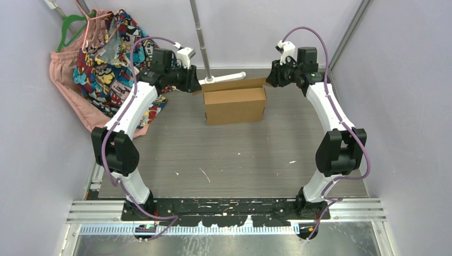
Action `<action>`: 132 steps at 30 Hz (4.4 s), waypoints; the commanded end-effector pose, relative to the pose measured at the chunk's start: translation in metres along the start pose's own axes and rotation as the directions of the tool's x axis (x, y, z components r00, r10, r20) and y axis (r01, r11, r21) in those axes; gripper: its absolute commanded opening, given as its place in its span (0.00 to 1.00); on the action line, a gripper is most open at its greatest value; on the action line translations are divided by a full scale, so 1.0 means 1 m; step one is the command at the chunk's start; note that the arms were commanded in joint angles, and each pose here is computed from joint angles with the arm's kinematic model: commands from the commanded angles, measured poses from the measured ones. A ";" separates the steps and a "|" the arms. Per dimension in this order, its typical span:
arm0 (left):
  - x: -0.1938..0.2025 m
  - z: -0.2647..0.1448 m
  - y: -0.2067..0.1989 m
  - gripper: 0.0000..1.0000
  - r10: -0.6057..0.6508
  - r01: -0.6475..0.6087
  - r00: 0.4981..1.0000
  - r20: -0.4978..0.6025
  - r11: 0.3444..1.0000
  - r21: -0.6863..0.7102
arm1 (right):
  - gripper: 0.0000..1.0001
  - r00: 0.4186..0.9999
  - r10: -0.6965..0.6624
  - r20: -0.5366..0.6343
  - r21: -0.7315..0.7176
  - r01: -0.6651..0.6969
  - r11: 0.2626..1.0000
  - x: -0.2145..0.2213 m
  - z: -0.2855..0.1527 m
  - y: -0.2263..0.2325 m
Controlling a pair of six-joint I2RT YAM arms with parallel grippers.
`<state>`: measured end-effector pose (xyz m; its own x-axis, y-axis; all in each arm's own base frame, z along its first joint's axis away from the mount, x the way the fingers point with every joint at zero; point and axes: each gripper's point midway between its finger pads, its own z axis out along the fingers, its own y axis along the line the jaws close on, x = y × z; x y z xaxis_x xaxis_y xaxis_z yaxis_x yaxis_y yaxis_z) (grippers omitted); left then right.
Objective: Fold the paper box
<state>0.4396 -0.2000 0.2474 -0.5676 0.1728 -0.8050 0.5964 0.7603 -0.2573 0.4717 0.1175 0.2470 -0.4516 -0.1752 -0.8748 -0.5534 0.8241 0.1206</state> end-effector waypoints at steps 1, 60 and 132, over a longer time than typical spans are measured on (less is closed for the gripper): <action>-0.026 -0.010 -0.010 0.38 0.035 -0.037 0.997 0.063 0.999 0.032 | 0.36 0.996 -0.045 0.072 -0.005 0.046 0.999 -0.030 -0.011 0.008; -0.014 -0.006 -0.005 0.12 0.028 -0.030 0.999 -0.038 0.999 -0.044 | 0.15 0.998 -0.049 0.046 0.023 0.048 0.999 -0.025 -0.006 0.024; -0.016 0.010 -0.022 0.09 -0.235 0.223 0.969 -0.080 0.966 -0.134 | 0.05 0.987 0.123 -0.103 0.194 -0.101 0.976 -0.012 0.023 0.056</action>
<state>0.4467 -0.2048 0.2447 -0.7580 0.0452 -0.6507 0.3311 0.8861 -0.3242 0.4666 0.1537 0.2420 -0.5900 -0.1624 -0.7909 -0.3361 0.9401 0.0577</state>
